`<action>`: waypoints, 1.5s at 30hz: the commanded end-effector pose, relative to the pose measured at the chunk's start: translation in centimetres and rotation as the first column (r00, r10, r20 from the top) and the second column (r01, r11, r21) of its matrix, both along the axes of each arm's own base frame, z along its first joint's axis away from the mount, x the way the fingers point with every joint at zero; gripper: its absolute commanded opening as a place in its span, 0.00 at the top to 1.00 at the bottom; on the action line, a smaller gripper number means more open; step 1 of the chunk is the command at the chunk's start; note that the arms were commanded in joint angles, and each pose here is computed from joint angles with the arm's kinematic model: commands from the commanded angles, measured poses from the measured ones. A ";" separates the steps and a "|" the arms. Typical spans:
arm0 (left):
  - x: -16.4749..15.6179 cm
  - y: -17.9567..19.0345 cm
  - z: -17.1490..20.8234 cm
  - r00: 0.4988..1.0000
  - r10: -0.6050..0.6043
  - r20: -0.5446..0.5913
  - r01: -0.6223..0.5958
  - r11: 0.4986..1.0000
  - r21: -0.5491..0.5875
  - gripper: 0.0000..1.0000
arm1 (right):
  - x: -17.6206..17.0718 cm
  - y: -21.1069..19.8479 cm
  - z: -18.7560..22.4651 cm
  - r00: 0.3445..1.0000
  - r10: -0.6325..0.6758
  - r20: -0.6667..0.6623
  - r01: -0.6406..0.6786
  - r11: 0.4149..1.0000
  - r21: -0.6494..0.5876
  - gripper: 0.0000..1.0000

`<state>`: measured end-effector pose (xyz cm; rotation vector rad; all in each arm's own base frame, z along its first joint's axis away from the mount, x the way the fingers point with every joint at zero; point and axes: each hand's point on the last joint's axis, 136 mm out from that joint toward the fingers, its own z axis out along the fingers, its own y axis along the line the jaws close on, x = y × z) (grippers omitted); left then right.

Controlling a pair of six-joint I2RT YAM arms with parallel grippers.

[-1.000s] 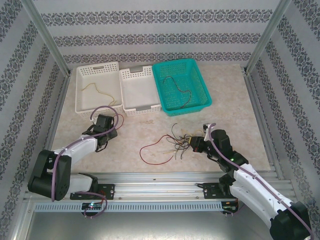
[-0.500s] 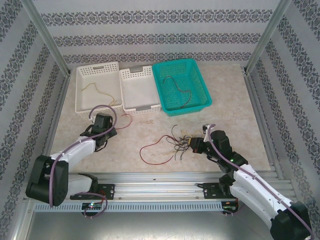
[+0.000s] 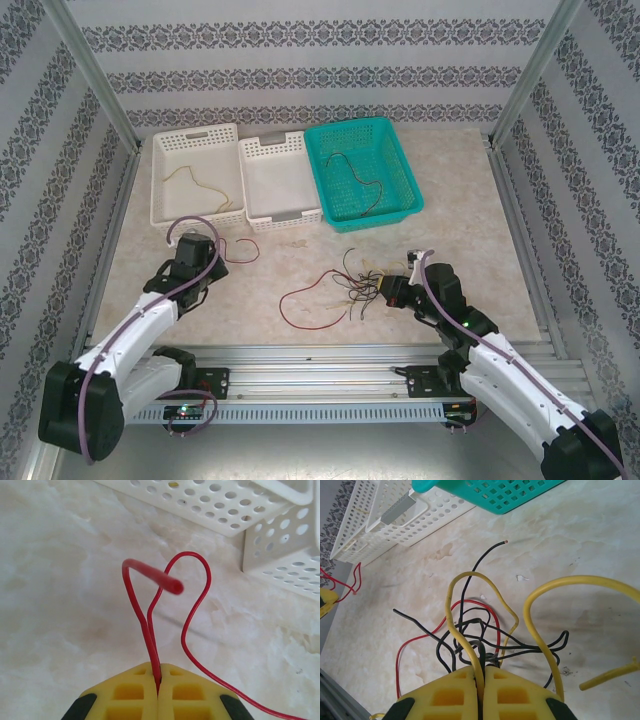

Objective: Untangle the cables

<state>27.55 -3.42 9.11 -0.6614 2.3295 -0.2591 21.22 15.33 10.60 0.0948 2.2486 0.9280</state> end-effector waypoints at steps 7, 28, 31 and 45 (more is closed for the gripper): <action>-2.9 -0.3 0.6 0.999 -0.037 -0.024 0.036 0.998 -0.043 1.00 | -0.2 -0.2 -0.6 1.000 -0.022 -0.004 0.022 1.000 0.006 1.00; -0.1 -7.2 11.4 0.946 -0.304 0.113 0.304 0.952 0.013 1.00 | -0.1 -0.7 -1.9 0.999 -0.044 -0.021 0.044 0.999 -0.018 1.00; 1.2 -9.3 13.4 0.924 -0.358 0.130 0.357 0.933 0.035 1.00 | -0.1 -0.7 -1.8 0.999 -0.045 -0.020 0.044 0.999 -0.016 1.00; 8.8 -18.9 19.4 0.829 -0.539 0.149 0.522 0.841 0.142 1.00 | -0.7 -0.9 -1.9 0.999 -0.043 -0.014 0.043 0.999 -0.010 1.00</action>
